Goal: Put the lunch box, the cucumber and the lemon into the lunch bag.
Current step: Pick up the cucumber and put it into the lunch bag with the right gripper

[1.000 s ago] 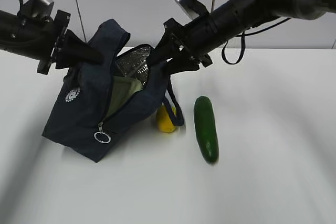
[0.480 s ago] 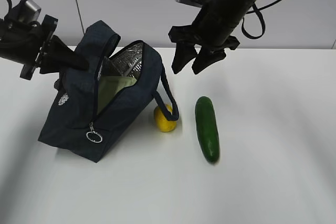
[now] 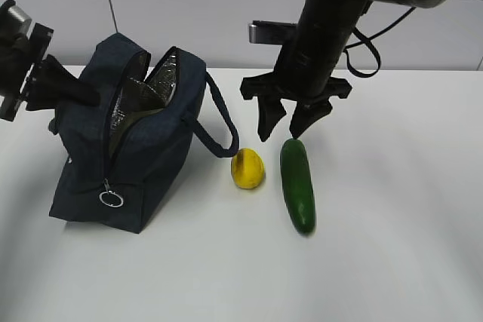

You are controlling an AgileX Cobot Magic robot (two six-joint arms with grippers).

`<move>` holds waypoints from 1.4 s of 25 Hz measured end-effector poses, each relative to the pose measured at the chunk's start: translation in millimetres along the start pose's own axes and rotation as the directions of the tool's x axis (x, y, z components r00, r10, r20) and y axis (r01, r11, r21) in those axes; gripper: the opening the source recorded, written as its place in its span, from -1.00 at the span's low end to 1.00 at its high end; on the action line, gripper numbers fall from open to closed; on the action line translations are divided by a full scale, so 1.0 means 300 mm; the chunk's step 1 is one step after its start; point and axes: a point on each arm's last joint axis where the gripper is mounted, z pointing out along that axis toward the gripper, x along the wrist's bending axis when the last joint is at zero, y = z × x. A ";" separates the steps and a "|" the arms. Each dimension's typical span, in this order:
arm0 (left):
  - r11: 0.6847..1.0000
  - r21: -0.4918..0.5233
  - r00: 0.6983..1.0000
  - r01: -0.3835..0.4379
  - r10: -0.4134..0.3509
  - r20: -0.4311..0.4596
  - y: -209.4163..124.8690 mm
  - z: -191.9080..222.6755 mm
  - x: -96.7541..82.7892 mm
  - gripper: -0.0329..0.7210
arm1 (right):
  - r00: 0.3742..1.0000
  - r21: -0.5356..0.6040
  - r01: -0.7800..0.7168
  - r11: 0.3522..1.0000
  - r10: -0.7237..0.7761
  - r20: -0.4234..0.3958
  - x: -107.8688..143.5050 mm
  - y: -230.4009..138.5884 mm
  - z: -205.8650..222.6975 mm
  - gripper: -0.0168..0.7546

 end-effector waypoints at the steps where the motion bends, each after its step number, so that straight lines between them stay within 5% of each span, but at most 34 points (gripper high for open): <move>1: 1.000 -0.002 1.000 -0.001 0.001 -0.003 0.002 -0.005 0.002 -0.90 | 1.000 0.016 -0.010 1.000 0.010 0.007 -0.006 -0.008 0.013 0.14; 16: 1.000 -0.011 1.000 -0.010 0.010 -0.009 0.024 -0.023 -0.018 -0.86 | 0.989 0.044 -0.080 0.996 0.074 0.124 -0.050 -0.029 0.048 0.14; 35: 1.000 -0.010 1.000 -0.007 0.007 -0.010 0.023 -0.023 -0.017 -0.84 | 0.973 0.173 -0.173 0.970 0.142 0.180 -0.107 -0.033 0.275 0.14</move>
